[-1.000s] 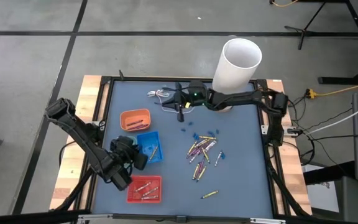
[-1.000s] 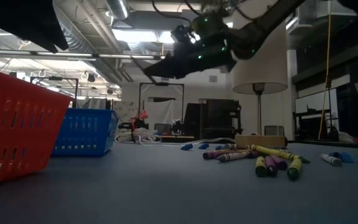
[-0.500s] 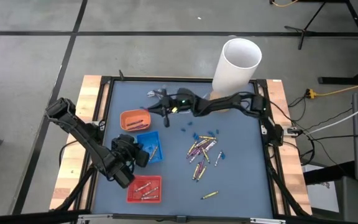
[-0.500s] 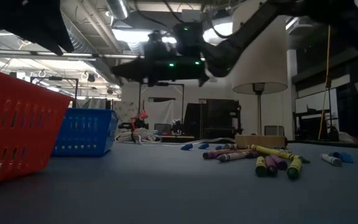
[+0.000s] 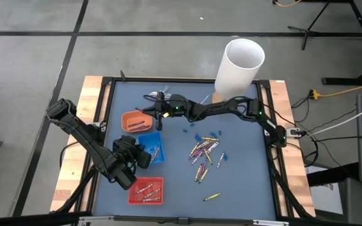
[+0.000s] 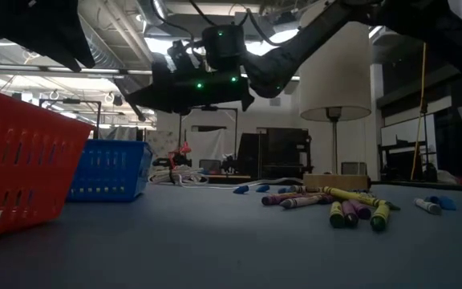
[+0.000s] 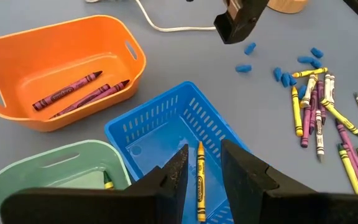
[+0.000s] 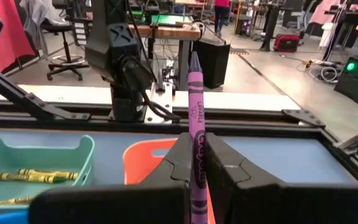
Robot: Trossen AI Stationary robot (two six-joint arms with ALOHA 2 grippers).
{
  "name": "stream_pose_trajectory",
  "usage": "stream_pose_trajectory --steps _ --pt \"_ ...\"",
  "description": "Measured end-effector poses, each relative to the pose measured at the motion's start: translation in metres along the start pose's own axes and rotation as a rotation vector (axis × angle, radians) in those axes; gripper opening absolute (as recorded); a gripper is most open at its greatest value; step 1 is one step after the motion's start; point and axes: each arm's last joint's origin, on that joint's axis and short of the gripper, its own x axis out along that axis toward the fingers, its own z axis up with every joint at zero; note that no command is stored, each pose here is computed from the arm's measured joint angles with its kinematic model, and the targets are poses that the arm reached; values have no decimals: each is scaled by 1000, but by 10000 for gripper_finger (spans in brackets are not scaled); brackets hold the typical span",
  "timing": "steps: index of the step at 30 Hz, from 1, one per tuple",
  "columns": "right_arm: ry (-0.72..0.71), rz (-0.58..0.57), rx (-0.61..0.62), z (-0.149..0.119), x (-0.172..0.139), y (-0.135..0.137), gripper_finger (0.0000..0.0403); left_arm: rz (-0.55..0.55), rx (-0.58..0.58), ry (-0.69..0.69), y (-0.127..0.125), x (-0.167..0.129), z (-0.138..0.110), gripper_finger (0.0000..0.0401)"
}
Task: Sort crayons
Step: Put the violet crayon into the orange bin
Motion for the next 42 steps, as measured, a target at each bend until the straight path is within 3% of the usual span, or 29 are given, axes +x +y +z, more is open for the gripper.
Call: stream_pose_trajectory --steps 8,18,25,33,42 --pt "21 12 4 -2 0 0 28 -5 -6 2 -1 0 0 79" --pt "65 -5 11 -6 0 0 123 -5 -6 2 -1 0 0 79" --pt "84 2 19 -2 -2 0 133 -5 -6 2 -1 0 0 79" --pt "308 72 -6 54 -42 4 131 -73 94 -30 -9 2 0 79" --pt "488 120 -28 144 -132 30 131 -226 266 -71 -48 22 16 79"
